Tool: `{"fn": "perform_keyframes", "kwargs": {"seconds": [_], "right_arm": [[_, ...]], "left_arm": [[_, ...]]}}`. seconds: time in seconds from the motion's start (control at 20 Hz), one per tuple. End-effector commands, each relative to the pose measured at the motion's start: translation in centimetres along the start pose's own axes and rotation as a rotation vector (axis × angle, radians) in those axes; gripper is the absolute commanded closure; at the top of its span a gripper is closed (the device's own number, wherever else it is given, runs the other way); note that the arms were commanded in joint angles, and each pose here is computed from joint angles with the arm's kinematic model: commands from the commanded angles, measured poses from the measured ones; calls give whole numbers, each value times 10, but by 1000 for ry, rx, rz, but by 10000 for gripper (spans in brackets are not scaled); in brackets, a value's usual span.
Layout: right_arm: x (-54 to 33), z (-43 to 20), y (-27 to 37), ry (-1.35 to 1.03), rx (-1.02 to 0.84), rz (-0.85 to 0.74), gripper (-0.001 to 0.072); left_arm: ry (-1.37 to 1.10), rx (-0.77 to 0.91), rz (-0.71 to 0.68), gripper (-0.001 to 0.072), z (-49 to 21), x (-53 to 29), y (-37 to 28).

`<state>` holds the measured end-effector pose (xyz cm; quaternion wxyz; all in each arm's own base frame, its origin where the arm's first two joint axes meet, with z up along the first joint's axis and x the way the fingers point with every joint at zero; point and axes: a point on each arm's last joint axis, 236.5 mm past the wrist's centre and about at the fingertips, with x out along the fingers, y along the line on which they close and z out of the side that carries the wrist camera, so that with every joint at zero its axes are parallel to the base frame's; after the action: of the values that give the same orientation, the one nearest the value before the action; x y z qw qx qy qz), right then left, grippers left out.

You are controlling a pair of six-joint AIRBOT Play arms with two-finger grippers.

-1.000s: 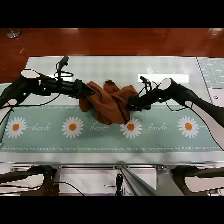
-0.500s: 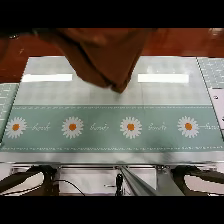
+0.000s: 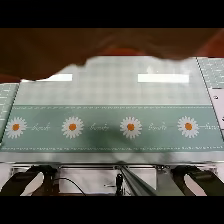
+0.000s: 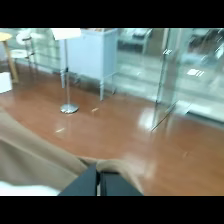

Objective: Fold the shirts.

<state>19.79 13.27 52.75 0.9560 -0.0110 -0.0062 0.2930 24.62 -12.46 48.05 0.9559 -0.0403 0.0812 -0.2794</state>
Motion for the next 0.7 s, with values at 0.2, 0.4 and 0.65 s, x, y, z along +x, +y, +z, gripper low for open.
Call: {"fn": "perform_keyframes", "kwargs": {"seconds": [0.2, 0.4, 0.65], "right_arm": [[-60, -23, 39, 74, 24, 17, 681], [-28, -46, 27, 184, 71, 48, 681], [64, -155, -39, 520, 240, 14, 681]], "left_arm": [[186, -32, 10, 682, -57, -58, -38], [314, -136, 1, 681, -99, -25, -14], [447, -347, -12, 681, -183, 57, 37]]}}
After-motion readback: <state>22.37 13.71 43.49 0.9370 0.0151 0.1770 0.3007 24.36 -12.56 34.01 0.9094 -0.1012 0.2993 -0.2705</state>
